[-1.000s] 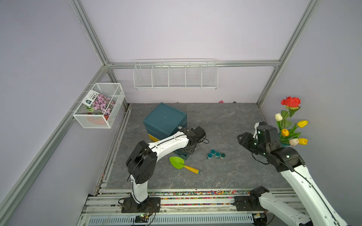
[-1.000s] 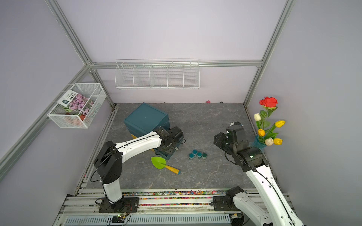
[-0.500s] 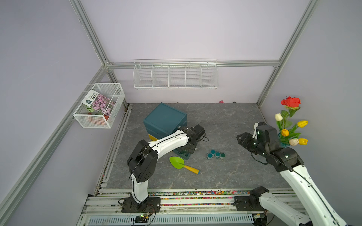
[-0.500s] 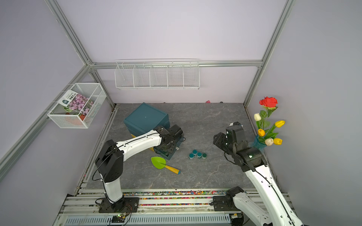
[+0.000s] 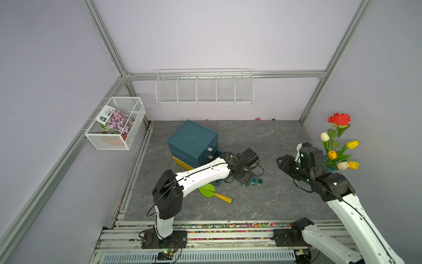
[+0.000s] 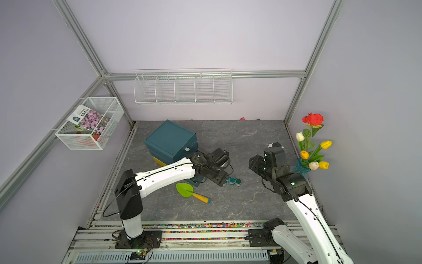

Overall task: Put the paint cans in the drawer according to color
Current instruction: Pick up the paint can at the center of the board.

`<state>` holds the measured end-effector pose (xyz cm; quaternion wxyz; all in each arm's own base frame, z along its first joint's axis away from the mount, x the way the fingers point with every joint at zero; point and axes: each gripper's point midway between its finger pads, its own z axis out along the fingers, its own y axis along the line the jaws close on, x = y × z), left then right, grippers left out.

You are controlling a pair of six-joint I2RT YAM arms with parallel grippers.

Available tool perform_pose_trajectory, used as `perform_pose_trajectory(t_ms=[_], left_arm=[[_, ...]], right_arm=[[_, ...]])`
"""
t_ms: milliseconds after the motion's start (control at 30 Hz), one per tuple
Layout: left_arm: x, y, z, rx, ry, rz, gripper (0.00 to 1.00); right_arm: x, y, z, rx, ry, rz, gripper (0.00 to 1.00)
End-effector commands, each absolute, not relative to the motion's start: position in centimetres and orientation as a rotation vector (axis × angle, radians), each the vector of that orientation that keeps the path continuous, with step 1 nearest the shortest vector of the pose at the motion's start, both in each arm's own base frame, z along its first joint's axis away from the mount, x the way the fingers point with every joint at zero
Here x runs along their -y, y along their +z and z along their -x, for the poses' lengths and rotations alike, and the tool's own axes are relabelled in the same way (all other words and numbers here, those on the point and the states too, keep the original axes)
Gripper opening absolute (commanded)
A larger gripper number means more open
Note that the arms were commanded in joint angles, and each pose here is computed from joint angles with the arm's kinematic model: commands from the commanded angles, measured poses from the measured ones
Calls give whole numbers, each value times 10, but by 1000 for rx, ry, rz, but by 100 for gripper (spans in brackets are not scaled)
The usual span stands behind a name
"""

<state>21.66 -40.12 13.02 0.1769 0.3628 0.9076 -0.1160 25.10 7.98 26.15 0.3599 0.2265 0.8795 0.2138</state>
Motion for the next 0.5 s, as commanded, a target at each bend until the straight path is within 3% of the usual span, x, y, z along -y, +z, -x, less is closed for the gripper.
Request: perform_pose_trajectory(t_ms=[0,467], left_arm=[[410,99,-214,-2619,-361,-1065,82],[416,47,-230,-2655,-235,-1080,65]], right_arm=[[-73,265,-247,-2256,525,-587,48],[-73,261,-244,-2266,533,-593,47]])
